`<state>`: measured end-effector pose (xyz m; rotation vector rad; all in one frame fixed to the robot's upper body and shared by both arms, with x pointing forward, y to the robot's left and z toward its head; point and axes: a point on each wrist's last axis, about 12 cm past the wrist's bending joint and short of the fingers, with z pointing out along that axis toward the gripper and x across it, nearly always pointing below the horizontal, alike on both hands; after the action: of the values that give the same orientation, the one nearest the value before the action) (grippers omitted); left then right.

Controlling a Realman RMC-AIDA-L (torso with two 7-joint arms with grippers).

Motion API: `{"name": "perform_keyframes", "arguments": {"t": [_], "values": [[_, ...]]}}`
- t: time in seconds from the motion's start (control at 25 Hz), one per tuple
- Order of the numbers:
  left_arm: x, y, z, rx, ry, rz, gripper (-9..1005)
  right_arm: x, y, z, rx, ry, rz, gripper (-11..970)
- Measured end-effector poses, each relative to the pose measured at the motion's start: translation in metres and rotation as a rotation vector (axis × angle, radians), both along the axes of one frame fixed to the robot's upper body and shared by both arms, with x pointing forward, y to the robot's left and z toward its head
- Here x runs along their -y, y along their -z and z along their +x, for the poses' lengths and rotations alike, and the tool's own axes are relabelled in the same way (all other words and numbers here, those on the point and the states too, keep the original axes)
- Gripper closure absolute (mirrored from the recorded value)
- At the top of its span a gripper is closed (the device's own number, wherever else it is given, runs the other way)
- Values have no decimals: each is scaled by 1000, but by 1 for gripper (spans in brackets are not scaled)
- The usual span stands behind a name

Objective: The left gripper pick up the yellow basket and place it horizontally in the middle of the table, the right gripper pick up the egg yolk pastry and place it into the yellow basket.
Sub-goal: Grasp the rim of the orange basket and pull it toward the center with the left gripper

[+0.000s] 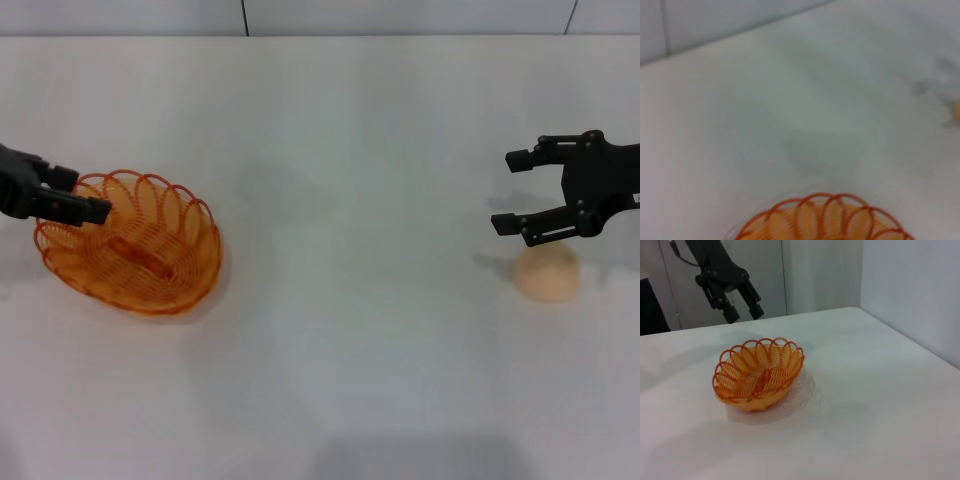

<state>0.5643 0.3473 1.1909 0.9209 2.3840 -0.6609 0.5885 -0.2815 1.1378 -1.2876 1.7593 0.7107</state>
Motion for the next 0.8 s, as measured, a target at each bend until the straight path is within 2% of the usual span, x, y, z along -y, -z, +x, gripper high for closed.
{"name": "perform_keyframes", "arguments": {"t": [0.24, 0.44, 0.64, 0.8], "values": [[-13, -15, 15, -87, -156, 135, 284, -1, 0, 0, 1, 0, 1, 116], [-26, -17, 22, -97, -226, 261, 285, -3, 0, 0, 2, 0, 8, 119], [-32, -1, 33, -88, -283, 312, 287, -4, 1, 2, 11, 8, 6, 122], [-30, 14, 38, -77, -294, 311, 288, -4, 1, 2, 14, 8, 4, 125]]}}
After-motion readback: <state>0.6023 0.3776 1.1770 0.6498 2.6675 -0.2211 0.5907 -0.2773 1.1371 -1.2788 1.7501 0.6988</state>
